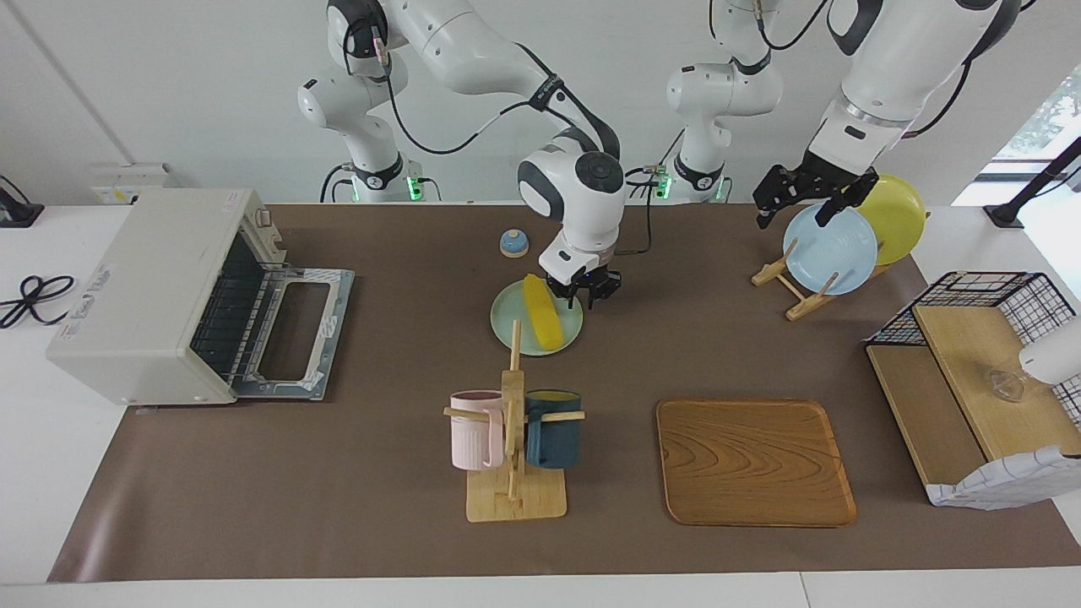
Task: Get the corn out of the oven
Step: 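Slide the green plate with corn out onto the table center, then grasp the yellow corn with the left gripper while the right gripper withdraws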
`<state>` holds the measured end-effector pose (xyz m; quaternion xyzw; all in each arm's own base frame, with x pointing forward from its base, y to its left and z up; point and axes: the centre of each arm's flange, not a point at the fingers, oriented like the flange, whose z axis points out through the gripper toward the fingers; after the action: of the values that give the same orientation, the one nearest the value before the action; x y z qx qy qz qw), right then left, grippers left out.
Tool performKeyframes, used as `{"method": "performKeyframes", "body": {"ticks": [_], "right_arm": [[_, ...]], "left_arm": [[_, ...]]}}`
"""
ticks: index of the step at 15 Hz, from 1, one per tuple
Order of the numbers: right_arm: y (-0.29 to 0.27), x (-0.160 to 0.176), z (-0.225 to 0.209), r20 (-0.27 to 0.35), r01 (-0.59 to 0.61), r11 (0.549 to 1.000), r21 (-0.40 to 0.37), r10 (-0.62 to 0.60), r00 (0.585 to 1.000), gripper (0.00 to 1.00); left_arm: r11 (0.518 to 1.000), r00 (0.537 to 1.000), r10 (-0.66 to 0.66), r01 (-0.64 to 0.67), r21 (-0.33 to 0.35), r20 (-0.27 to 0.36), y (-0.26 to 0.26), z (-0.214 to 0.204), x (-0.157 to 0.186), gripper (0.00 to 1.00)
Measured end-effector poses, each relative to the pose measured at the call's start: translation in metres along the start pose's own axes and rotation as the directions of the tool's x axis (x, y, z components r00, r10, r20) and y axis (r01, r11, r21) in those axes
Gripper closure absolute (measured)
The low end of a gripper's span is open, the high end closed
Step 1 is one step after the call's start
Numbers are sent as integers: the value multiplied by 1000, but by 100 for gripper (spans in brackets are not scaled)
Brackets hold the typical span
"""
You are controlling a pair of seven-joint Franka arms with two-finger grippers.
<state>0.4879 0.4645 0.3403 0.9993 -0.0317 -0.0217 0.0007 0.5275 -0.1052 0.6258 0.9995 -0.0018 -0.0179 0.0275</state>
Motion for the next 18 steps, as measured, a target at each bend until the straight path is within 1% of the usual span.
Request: {"method": "performKeyframes", "body": {"ticks": [1,2,4,6,7,8,10,11,12,13,14,15,18], "right_arm": [[1,-1,0,1,7,1000,-15,-7,1000,41],[5,0,-2,-2,16,999,-45,-16,1000,37],[27,13,-22,-9,20,996,-89,-21,1000,38],[69,33,-60,11,30,994,-109,-29,1000,39],[93,40,-76,30,39,992,-123,-36,999,40],[116,46,-86,51,52,988,-144,-45,998,43],[164,56,-84,72,52,978,-203,-38,997,64],[185,61,-75,81,45,971,-237,-26,996,73],[205,65,-65,92,39,961,-273,-15,996,89],[226,67,-53,108,40,952,-304,-7,994,98],[245,69,-41,119,46,946,-322,-8,993,99],[265,72,-29,117,42,945,-324,-4,993,99],[333,80,5,106,21,957,-289,10,994,99]], "left_arm": [[1000,1000,0,0,0,-2,0,0,0,0],[1000,1000,1,-1,-1,-5,1,0,1,0],[1000,1000,5,-5,0,-3,3,2,0,0],[1000,1000,18,-18,1,2,10,5,-1,0],[1000,1000,26,-26,-1,5,15,8,-2,0],[1000,1000,30,-30,-9,4,21,11,-2,0],[999,1000,22,-22,-24,-5,47,23,-5,0],[999,1000,17,-17,-30,-17,71,33,-9,0],[999,999,17,-18,-35,-30,100,47,-15,0],[999,999,26,-28,-39,-38,130,63,-25,0],[998,998,43,-45,-44,-40,156,79,-36,0],[997,997,64,-66,-50,-36,177,93,-45,0],[992,993,114,-115,-58,-21,227,141,-58,0]]}}
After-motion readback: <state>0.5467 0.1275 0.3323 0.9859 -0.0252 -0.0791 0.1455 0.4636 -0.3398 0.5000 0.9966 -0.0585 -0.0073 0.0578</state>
